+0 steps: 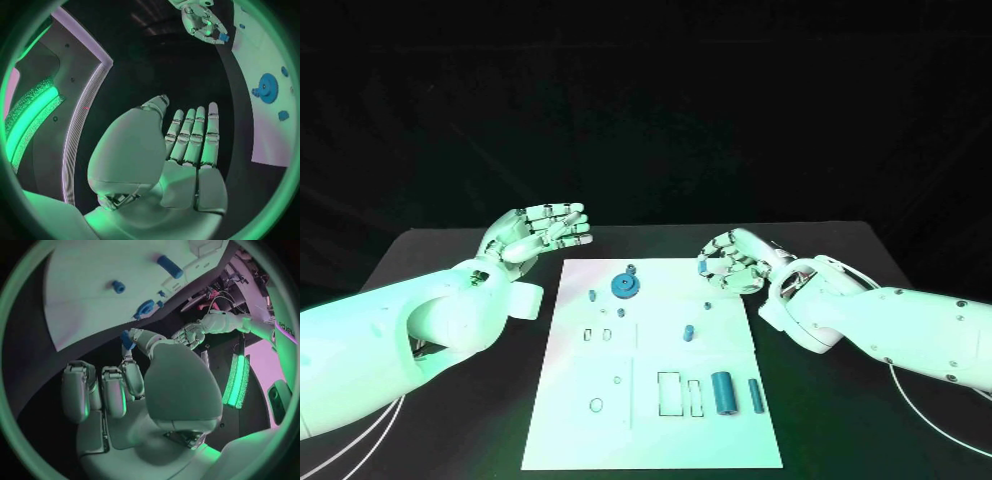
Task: Assemble the parts on the task board
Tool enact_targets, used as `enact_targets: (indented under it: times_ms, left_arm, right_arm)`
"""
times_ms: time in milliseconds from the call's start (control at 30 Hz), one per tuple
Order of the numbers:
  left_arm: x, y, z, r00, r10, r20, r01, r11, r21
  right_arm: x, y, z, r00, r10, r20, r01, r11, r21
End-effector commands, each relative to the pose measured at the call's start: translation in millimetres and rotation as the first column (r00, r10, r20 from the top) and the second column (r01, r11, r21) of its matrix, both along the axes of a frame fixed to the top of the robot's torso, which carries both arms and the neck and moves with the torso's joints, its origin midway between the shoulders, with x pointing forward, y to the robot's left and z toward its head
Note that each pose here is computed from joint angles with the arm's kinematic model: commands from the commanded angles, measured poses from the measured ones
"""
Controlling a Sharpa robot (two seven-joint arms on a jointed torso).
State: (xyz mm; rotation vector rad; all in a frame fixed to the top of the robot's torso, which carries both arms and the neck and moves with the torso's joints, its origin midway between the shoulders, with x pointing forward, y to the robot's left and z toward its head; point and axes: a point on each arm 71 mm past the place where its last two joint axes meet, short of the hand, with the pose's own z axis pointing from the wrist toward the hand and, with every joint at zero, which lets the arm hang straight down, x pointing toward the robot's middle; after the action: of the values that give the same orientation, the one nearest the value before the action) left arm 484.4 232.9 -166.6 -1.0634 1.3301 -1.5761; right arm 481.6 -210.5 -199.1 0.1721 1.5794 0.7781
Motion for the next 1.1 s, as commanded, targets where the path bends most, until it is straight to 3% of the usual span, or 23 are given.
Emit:
enact_targets:
  times_ms: [33,333,633,1100]
  left_arm:
    - [-0.3,-3.9,-0.1,1.000,-0.019,-0.004,0.019,1.000,-0.013]
    - [1.7,-8.9,-3.2,1.000,-0.023,-0.011,0.023,1.000,-0.015]
    - [2.4,-17.4,-4.4,0.999,-0.038,-0.016,0.038,0.999,-0.024]
    - [2.1,-20.6,-4.5,0.999,-0.044,-0.018,0.044,0.999,-0.027]
  right_arm:
    - [-2.5,18,2.9,1.000,-0.006,0.016,0.006,1.000,-0.006]
    - [-12.9,78,0.0,0.995,0.096,-0.002,-0.096,0.995,-0.023]
    - [-29.4,127,-14.1,0.985,0.160,-0.070,-0.165,0.983,-0.083]
    - [-41.1,156,-35.3,0.979,0.178,-0.097,-0.193,0.965,-0.177]
